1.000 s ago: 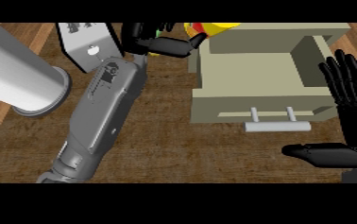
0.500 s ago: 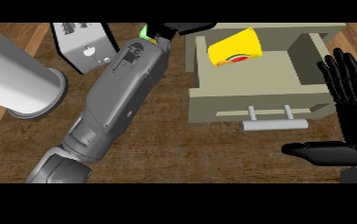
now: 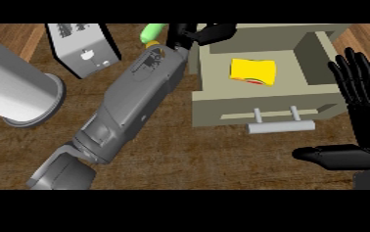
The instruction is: Pick up the cup, place it into the drawer and close the drawer
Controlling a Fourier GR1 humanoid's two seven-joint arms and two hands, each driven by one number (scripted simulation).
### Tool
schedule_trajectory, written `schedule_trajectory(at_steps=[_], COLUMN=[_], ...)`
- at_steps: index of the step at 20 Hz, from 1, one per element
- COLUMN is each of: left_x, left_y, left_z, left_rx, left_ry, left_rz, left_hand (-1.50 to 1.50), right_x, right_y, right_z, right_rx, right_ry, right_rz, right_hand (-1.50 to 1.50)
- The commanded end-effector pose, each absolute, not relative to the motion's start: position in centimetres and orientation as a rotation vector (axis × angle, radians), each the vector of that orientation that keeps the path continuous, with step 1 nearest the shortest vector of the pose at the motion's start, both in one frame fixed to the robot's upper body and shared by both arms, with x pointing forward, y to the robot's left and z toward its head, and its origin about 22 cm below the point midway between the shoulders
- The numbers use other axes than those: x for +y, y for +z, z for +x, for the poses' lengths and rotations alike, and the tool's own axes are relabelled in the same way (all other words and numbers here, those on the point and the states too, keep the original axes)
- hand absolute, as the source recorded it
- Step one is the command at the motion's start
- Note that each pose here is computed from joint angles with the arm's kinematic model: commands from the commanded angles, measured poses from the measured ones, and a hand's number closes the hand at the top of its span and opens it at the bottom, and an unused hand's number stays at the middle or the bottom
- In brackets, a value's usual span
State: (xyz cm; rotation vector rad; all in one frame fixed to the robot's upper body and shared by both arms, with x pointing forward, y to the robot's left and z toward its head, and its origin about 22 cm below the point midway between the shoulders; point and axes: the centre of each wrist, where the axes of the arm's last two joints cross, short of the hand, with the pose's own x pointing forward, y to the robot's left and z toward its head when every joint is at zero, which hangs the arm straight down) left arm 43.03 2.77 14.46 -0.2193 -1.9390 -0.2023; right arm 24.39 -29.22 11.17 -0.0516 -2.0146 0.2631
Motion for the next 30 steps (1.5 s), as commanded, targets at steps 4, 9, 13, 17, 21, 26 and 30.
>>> schedule_trajectory(at_steps=[4, 9, 13, 17, 21, 26, 30], left_x=[1.6, 1.3, 1.5, 1.2, 0.8, -0.6, -0.3], left_y=[13.6, 12.0, 11.0, 10.8, 11.5, 13.4, 14.1], left_z=[42.7, 42.1, 42.1, 41.9, 41.6, 40.9, 41.4], left_rx=[-1.844, -1.825, -1.781, -1.8, -1.881, -1.957, -1.967], left_ry=[-0.304, -0.383, -0.452, -0.469, -0.382, -0.316, -0.263], left_rz=[-0.126, -0.06, 0.009, 0.057, 0.009, -0.088, -0.12], left_hand=[1.5, -1.5, -1.5, -1.5, -1.5, -1.5, -1.5], right_x=[-28.8, -28.6, -28.9, -29.5, -29.1, -28.2, -29.9], right_y=[11.6, 11.5, 11.2, 11.3, 12.2, 12.4, 13.5], right_z=[26.0, 25.1, 24.2, 25.1, 24.8, 25.5, 23.3], right_rx=[-2.021, -2.029, -2.019, -2.05, -2.033, -2.021, -2.018], right_ry=[0.253, 0.277, 0.301, 0.273, 0.25, 0.285, 0.389], right_rz=[-0.046, -0.004, -0.018, -0.021, 0.06, 0.244, 0.199], right_hand=[-1.5, -1.5, -1.5, -1.5, -1.5, 1.5, 1.5])
